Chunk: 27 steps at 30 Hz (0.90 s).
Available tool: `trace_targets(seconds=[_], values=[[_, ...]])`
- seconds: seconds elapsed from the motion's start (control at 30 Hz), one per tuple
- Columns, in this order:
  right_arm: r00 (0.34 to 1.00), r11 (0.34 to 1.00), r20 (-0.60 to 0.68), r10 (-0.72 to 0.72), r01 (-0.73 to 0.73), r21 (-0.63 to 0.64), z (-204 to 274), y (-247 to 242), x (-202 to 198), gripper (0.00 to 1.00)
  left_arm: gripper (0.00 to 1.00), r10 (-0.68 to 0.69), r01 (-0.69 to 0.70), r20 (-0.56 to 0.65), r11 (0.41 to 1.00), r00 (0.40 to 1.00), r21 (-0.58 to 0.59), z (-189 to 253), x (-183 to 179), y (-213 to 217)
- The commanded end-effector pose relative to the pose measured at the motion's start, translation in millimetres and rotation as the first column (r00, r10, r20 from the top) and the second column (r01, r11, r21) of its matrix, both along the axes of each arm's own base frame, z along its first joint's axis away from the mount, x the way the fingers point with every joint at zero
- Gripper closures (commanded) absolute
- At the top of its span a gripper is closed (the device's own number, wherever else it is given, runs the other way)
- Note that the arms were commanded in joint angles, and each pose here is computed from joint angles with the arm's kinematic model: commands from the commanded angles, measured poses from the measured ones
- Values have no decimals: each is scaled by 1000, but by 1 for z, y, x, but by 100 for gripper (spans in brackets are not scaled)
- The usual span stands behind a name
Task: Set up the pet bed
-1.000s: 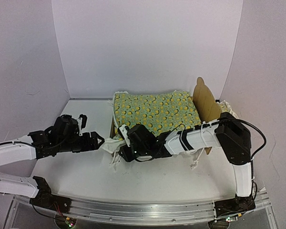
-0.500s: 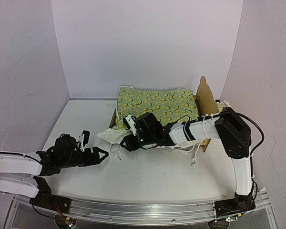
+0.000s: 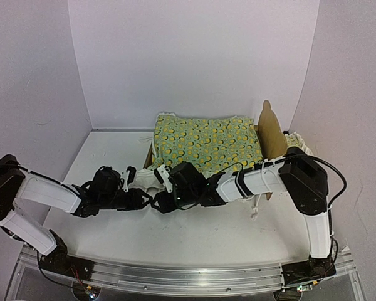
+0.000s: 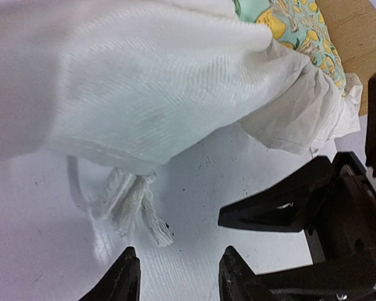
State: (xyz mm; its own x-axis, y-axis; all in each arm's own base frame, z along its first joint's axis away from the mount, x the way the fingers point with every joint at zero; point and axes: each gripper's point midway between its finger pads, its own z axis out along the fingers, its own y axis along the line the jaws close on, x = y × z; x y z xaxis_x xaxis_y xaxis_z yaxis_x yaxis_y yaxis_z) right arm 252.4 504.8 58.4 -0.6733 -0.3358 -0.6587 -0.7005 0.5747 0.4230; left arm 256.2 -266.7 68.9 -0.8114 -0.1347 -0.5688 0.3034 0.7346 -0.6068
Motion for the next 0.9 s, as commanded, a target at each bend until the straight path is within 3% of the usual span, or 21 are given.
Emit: trace_targets(seconds=[0.0,0.13,0.33,0.53,0.7,0.8,0.87], values=[[990,991,66,-124,121,54,30,-23,41,55,56,-88,87,-5,992,996,-95,17,1,-33],[987,992,94,-127,124,37,33,-43,44,56,52,-11,11,-13,1000,1000,-20,6,4,-35],[987,993,107,-116,114,30,26,-54,38,56,47,111,-119,44,942,993,312,-21,16,-29],[986,994,124,-109,104,44,27,-57,35,58,54,138,-167,95,837,986,521,-42,20,-23],[982,993,152,-116,110,46,29,-62,35,58,59,116,-145,88,800,989,582,-60,11,-30],[980,993,160,-117,111,47,28,-63,36,58,63,109,-147,99,736,989,661,-70,9,-24],[979,992,168,-119,112,51,26,-63,37,58,77,117,-144,87,699,989,700,-80,7,-17]])
